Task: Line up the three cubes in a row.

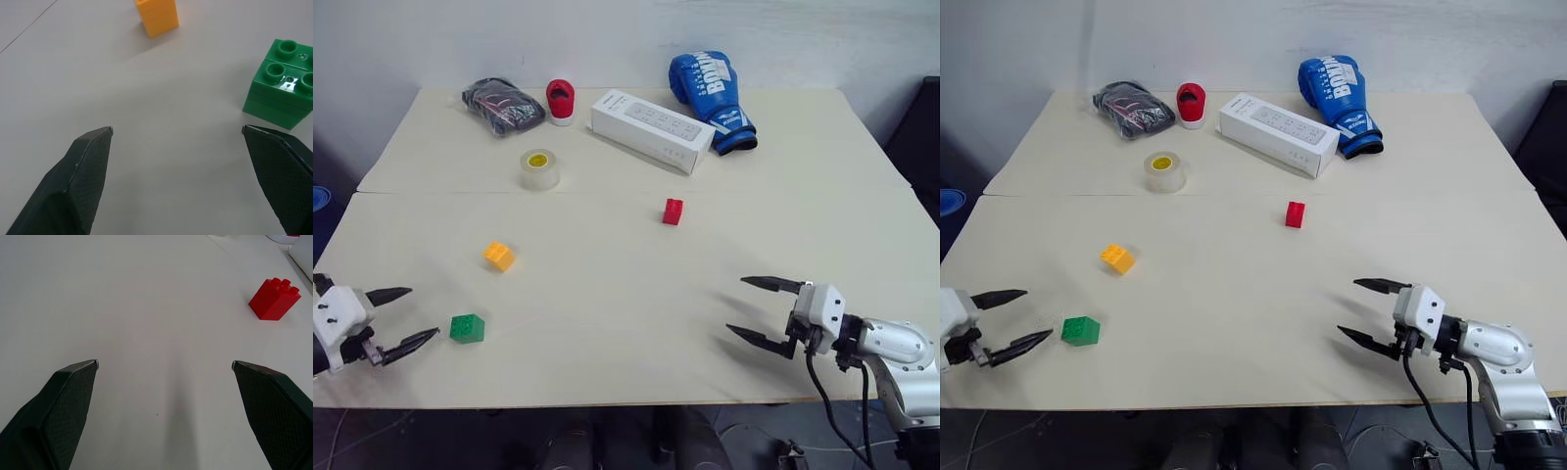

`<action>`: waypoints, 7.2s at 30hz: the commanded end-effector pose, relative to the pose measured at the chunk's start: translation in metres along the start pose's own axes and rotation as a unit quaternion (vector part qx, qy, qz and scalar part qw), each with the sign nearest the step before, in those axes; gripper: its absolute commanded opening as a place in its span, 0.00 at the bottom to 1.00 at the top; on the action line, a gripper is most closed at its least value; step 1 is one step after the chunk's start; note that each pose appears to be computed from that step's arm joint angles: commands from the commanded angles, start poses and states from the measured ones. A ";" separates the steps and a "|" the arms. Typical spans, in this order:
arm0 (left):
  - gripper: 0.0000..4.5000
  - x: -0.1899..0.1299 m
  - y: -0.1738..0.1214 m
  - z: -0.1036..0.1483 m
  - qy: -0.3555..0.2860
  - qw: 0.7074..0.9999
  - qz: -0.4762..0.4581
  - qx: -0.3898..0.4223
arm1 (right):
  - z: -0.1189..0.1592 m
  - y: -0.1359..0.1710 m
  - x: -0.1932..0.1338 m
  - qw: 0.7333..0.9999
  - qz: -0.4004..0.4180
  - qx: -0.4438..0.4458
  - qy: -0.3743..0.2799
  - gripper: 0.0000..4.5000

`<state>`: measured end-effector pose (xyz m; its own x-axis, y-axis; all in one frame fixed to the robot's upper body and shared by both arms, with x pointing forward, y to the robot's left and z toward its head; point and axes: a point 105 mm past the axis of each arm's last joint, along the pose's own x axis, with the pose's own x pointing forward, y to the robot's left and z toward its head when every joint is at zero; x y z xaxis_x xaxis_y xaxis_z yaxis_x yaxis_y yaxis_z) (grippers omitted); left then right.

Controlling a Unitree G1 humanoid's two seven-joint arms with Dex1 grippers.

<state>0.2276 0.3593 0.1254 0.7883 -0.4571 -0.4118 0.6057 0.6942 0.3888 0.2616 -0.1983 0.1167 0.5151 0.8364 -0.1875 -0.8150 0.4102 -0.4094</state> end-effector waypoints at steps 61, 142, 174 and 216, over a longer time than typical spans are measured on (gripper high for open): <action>1.00 0.058 -0.049 0.138 -0.205 0.971 -0.123 -0.014 | 0.044 -0.073 0.217 0.885 -0.403 0.209 -0.104 0.78; 1.00 0.034 -0.029 0.022 -0.022 0.976 -0.213 0.023 | 0.052 0.027 0.026 0.967 0.180 0.003 -0.179 0.99; 0.34 0.166 -0.143 0.150 -0.046 0.918 -0.367 0.140 | 0.045 0.021 -0.009 0.991 0.038 0.025 -0.122 1.00; 1.00 -0.019 -0.019 -0.012 -0.089 0.982 0.103 -0.132 | 0.060 0.016 0.022 0.980 0.040 0.024 -0.196 1.00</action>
<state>0.2078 0.3419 0.1014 0.8591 -0.4479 -0.2478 0.4949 0.8504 0.1785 0.2462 -0.1563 0.1497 0.3395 0.9346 0.1060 -0.8720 0.3549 -0.3370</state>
